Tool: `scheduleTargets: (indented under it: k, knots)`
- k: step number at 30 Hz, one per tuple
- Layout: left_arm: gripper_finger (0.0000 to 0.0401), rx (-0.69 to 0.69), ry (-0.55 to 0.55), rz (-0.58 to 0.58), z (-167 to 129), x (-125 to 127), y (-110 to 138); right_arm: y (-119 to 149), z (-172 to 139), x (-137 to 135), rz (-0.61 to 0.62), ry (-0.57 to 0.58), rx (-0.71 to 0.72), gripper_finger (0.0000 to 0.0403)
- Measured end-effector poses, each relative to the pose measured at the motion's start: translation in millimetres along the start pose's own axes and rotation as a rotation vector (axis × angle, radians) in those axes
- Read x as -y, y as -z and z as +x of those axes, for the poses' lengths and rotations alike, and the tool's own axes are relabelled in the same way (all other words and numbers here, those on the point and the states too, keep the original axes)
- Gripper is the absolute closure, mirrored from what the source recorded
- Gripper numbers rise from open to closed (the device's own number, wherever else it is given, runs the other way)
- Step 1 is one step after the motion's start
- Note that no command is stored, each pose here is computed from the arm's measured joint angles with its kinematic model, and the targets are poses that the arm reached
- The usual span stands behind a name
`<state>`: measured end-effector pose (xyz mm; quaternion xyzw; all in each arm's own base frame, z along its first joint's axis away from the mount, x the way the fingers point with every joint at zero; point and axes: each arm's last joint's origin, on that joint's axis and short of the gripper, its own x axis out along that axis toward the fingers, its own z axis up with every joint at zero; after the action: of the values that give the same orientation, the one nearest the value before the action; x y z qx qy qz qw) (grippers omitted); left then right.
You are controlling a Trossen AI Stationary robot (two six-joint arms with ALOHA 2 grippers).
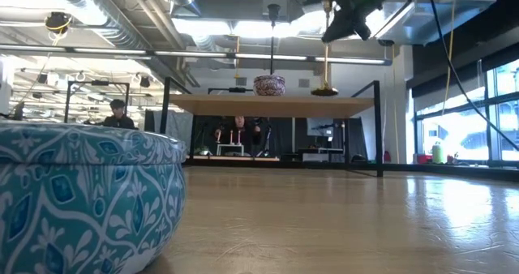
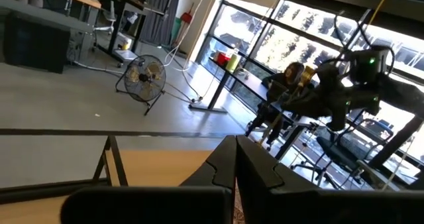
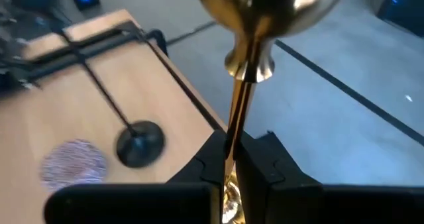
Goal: Pick & Place candle stick holders
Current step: Put the gold candle holder on the shelf
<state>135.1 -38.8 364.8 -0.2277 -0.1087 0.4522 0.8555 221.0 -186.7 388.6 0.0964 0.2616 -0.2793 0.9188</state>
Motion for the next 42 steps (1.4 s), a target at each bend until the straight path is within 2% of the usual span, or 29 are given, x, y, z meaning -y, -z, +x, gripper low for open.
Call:
scheduleTargets:
  k: [5,16,27,33,42]
  knots:
    - [0.0398,-0.01,0.009,-0.011,1,0,0,11,8,1,0.009,0.007,-0.047,0.0379]
    - [0.0399,-0.014,0.014,-0.018,1,0,0,10,9,-1,0.013,0.002,-0.028,0.0379]
    - [0.04,-0.015,0.015,-0.017,1,0,0,13,27,-15,-0.047,-0.02,-0.07,0.0379]
    - [0.0399,-0.015,0.016,-0.017,1,0,0,13,29,-19,-0.072,0.047,-0.069,0.0379]
    - [0.0399,-0.015,0.016,-0.017,1,0,0,12,29,-19,-0.07,0.039,-0.065,0.0379]
